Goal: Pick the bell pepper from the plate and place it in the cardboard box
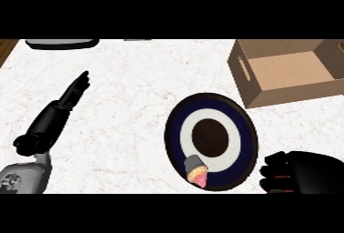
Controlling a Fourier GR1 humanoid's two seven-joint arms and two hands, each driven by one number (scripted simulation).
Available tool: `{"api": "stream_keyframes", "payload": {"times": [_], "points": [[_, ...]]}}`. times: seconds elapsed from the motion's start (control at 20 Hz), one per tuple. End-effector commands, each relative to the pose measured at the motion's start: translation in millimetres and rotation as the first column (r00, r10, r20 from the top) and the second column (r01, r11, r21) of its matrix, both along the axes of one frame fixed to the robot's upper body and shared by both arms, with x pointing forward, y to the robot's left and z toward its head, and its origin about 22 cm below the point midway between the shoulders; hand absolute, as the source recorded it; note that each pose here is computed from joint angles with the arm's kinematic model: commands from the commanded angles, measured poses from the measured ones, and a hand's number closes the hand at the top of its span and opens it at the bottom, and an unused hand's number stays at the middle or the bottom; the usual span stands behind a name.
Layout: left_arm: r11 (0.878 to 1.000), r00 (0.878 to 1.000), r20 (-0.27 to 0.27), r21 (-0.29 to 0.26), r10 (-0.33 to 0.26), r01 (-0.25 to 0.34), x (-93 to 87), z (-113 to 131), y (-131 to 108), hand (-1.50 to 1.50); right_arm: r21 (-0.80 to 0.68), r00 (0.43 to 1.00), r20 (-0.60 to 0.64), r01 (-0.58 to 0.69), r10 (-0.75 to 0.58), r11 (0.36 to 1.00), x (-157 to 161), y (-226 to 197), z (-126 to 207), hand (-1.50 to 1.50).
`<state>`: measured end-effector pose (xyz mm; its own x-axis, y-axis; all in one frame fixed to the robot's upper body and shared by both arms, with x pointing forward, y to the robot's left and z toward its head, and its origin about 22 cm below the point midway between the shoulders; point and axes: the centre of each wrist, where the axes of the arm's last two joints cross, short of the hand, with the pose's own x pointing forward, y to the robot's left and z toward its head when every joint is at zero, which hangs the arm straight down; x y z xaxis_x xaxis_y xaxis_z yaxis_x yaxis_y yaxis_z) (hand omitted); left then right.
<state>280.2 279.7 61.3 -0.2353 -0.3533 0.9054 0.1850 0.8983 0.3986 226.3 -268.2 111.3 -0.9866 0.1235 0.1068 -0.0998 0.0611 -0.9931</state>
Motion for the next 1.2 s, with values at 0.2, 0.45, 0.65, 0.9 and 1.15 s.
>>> {"api": "stream_keyframes", "payload": {"times": [0.2, 0.45, 0.65, 0.9, 1.15], "points": [[1.000, 1.000, -0.006, -0.003, -0.003, 0.003, -4.4, -8.6, -6.3, 0.00, 0.275, 0.975, -0.116, 0.215, -0.190, 0.937, -0.1, -71.5, 58.0, 1.50], [0.999, 0.999, 0.013, 0.013, -0.040, 0.040, -4.3, -4.1, -9.7, 0.00, 0.348, 0.895, -0.246, 0.439, -0.371, 0.828, 30.3, -86.7, 93.4, 1.50], [0.999, 0.998, 0.020, 0.004, -0.051, 0.051, 13.2, 6.6, -18.5, 0.00, 0.367, 0.831, -0.289, 0.555, -0.476, 0.746, 66.3, -95.4, 125.1, 1.50], [0.998, 0.998, 0.019, 0.010, -0.059, 0.059, 14.2, -0.8, -23.8, 0.00, 0.330, 0.773, -0.326, 0.632, -0.544, 0.701, 112.8, -114.4, 136.2, 1.50], [0.996, 0.996, 0.018, 0.000, -0.086, 0.086, 16.3, 19.4, -28.7, 0.00, 0.190, 0.749, -0.185, 0.663, -0.637, 0.724, 140.8, -122.6, 128.2, 1.50]]}}
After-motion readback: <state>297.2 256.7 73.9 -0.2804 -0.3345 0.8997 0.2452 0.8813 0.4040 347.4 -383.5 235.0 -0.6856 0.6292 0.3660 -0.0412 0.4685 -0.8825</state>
